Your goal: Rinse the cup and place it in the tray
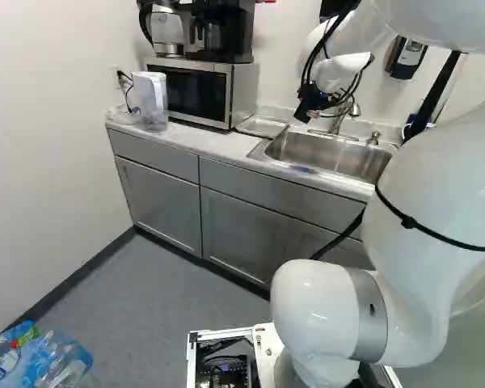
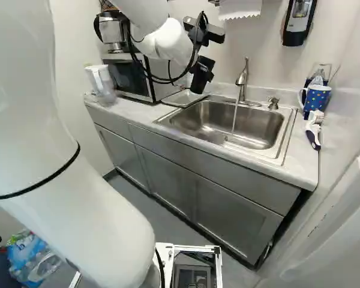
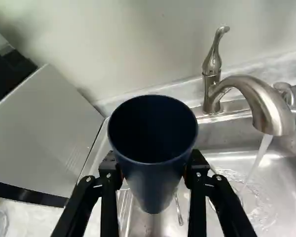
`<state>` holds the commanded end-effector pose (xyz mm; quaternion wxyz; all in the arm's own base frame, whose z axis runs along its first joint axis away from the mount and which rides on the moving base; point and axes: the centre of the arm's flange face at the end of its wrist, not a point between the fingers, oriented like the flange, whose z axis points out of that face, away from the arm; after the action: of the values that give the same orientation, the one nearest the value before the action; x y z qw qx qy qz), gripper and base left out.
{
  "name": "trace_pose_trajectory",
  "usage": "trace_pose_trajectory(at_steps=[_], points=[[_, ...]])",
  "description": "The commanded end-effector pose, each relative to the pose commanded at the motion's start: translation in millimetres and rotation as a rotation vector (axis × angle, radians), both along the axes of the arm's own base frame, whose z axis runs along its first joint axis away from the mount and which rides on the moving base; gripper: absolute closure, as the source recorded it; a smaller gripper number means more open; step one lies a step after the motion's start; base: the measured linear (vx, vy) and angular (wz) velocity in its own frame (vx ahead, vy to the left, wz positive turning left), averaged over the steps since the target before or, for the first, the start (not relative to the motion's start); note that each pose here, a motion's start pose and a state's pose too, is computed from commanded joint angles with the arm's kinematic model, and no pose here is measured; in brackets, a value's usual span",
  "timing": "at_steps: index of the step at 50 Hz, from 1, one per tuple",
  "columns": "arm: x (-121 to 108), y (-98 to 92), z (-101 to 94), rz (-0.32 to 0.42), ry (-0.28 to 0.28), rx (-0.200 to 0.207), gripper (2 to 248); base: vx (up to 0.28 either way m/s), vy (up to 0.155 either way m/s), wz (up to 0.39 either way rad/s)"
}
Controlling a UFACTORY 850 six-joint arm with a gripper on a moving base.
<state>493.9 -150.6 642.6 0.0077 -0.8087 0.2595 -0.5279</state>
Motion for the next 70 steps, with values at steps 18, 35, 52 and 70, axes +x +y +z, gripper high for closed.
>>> trace_pose_trajectory(at_steps=[18,35,52,70], points=[[0.0,0.0,0.0,0.084,0.049,-0.162,124,0.0,0.0,0.0],[0.0,0.0,0.0,0.126,0.074,-0.243,124,0.0,0.0,0.0],[8.6,6.9,0.0,0.143,0.072,-0.244,124,0.0,0.0,0.0],[34.5,28.2,0.0,0.193,0.066,-0.246,124,0.0,0.0,0.0]])
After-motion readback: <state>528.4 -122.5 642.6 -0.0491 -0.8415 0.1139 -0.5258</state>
